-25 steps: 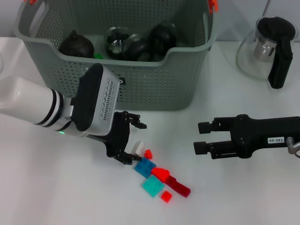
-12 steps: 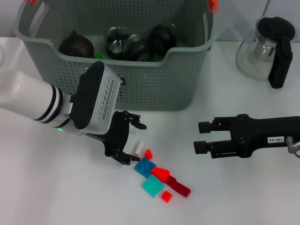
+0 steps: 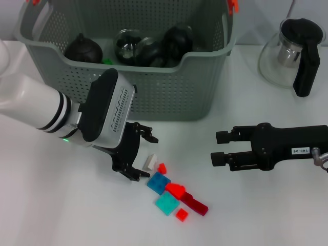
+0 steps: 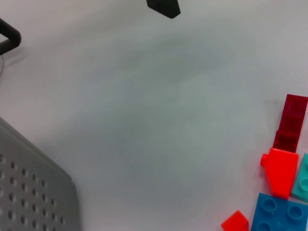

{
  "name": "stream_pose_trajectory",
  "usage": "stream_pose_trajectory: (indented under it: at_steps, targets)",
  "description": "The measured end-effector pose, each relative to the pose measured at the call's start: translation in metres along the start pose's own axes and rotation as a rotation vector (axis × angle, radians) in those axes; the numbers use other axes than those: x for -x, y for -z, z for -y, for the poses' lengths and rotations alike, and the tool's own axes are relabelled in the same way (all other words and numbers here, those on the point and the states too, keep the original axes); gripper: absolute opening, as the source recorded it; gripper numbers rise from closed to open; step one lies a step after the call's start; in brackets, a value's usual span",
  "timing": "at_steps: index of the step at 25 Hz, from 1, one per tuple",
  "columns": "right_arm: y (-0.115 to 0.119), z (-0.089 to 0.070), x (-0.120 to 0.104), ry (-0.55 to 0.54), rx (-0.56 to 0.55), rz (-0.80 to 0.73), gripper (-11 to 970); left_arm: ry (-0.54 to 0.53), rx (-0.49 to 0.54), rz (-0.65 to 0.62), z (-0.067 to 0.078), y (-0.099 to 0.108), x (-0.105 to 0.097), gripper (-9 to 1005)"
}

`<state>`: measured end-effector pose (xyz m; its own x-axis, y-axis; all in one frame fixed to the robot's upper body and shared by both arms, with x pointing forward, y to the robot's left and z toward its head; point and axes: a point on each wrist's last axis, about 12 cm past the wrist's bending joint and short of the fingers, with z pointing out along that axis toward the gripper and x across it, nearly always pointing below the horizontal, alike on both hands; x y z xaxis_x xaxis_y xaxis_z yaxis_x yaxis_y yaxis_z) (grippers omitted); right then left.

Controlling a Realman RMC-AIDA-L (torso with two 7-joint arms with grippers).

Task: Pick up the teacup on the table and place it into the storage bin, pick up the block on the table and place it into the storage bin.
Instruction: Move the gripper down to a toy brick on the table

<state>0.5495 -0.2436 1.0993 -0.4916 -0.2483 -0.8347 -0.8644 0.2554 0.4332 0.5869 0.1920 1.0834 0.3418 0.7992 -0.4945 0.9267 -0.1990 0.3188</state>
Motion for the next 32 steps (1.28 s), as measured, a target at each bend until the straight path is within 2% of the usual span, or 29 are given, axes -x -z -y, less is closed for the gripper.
stream_pose_trajectory:
  at_steps: [12,18,32]
  targets:
    - [0.001,0.0,0.0,-0.001,-0.003,0.004,791,-0.036,-0.027,-0.024,-0.003,-0.002,0.004,770]
    - [0.0,0.0,0.0,-0.002,-0.006,0.005,791,-0.07,-0.047,-0.048,-0.006,-0.003,0.008,554]
    - [-0.003,0.001,0.001,-0.004,-0.011,0.015,790,-0.145,-0.124,-0.133,-0.018,0.0,0.02,552]
